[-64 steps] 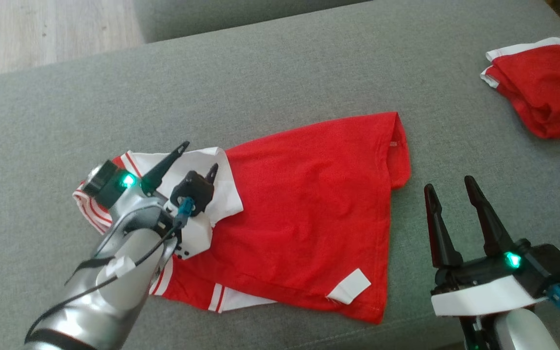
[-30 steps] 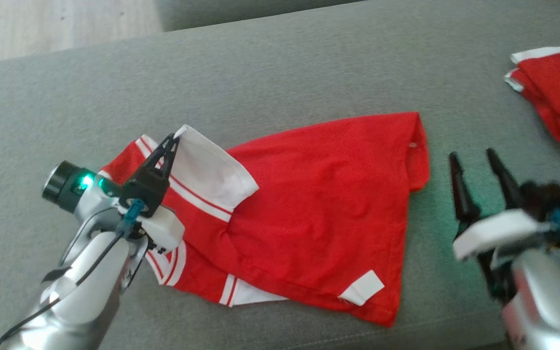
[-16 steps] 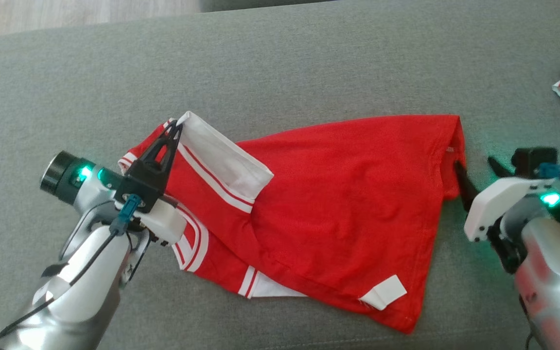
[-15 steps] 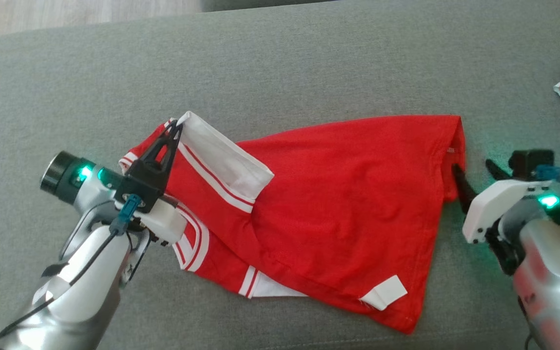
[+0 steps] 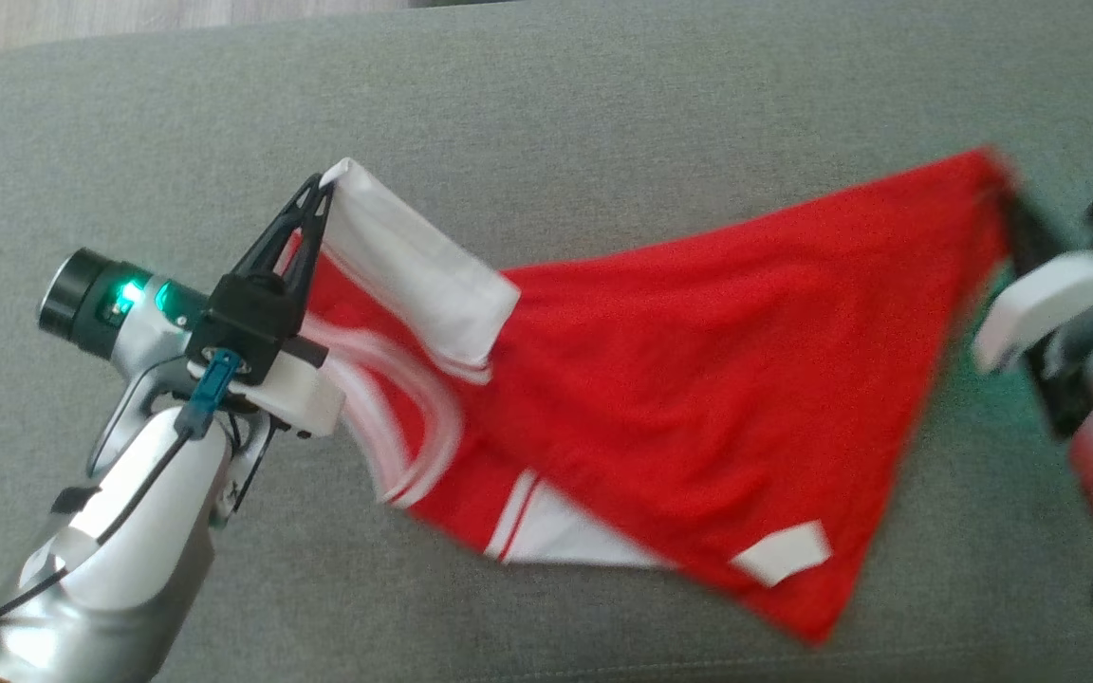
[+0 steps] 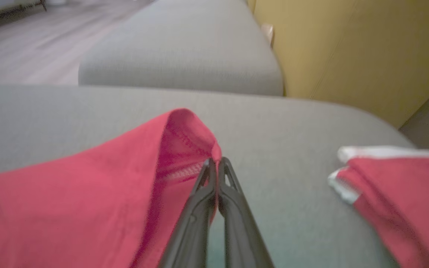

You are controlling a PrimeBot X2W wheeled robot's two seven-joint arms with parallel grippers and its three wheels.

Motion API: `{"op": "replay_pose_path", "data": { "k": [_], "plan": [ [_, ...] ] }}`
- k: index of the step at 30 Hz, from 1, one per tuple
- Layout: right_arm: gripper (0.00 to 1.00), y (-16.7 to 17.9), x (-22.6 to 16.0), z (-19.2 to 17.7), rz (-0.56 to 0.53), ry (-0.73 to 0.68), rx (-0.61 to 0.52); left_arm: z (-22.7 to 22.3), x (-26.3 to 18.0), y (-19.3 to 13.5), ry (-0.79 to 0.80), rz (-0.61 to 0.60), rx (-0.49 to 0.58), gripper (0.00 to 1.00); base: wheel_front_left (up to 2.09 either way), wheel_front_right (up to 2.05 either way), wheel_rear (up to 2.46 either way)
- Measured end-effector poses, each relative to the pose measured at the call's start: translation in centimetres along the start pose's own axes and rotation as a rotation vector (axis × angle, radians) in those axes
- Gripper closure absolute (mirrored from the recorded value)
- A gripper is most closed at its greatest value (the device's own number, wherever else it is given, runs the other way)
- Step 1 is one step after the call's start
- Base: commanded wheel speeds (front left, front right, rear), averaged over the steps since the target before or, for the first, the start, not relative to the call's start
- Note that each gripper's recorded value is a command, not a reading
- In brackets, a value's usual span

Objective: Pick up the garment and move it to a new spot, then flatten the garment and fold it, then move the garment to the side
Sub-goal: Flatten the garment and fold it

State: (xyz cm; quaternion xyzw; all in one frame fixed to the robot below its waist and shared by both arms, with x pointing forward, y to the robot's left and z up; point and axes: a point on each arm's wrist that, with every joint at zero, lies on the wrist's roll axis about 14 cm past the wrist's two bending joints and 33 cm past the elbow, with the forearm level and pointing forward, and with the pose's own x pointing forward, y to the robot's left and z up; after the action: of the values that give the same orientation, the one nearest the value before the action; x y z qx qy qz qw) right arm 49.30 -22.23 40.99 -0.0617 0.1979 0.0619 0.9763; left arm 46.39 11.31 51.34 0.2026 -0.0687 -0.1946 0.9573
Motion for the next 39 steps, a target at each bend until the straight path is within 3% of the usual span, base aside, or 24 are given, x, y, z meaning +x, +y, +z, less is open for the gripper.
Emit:
{"op": "replay_pose_path", "data": {
  "k": [2,3,6,11,17,24,27,30,36,39],
  "plan": [
    [1.00,-2.4,0.7,3.7,-0.055,-0.099,-0.017,0.4,0.1,0.1,-0.014,0.002,-0.002,1.00,0.00,0.00,0.00],
    [0.00,-2.7,0.9,4.5,-0.066,-0.118,-0.014,0.5,0.1,0.1,-0.017,0.002,-0.002,1.00,0.00,0.00,0.00],
    [0.00,-2.9,1.0,4.7,-0.084,-0.120,0.018,0.5,0.1,0.1,-0.019,0.003,-0.013,1.00,0.00,0.00,0.00],
    [0.00,-2.2,0.1,1.5,-0.089,-0.046,0.053,0.8,0.2,-0.5,-0.029,-0.010,-0.026,1.00,0.00,0.00,0.00],
    [0.00,-2.1,-2.6,2.1,-0.095,-0.159,0.092,1.5,0.1,-0.9,-0.050,-0.003,-0.034,1.00,0.00,0.00,0.00],
    [0.00,5.2,-11.1,-9.1,-0.041,0.000,0.329,1.4,-1.0,-1.7,-0.042,-0.007,-0.052,1.00,0.00,0.00,0.00],
    [0.00,8.2,-14.3,-11.3,-0.014,0.060,0.476,1.6,-0.9,-2.0,-0.049,-0.010,-0.055,1.00,0.00,0.00,0.00],
    [0.00,10.1,-15.6,-11.1,0.024,0.081,0.582,1.6,-0.6,-2.3,-0.054,-0.020,-0.063,1.00,0.00,0.00,0.00],
    [0.00,10.3,-15.0,-8.9,0.064,0.042,0.667,0.6,-0.1,-3.0,-0.037,-0.039,-0.076,1.00,0.00,0.00,0.00],
    [0.00,10.6,-15.0,-9.3,0.082,0.086,0.690,0.3,-0.1,-3.0,-0.032,-0.041,-0.074,1.00,0.00,0.00,0.00]
  ]
}}
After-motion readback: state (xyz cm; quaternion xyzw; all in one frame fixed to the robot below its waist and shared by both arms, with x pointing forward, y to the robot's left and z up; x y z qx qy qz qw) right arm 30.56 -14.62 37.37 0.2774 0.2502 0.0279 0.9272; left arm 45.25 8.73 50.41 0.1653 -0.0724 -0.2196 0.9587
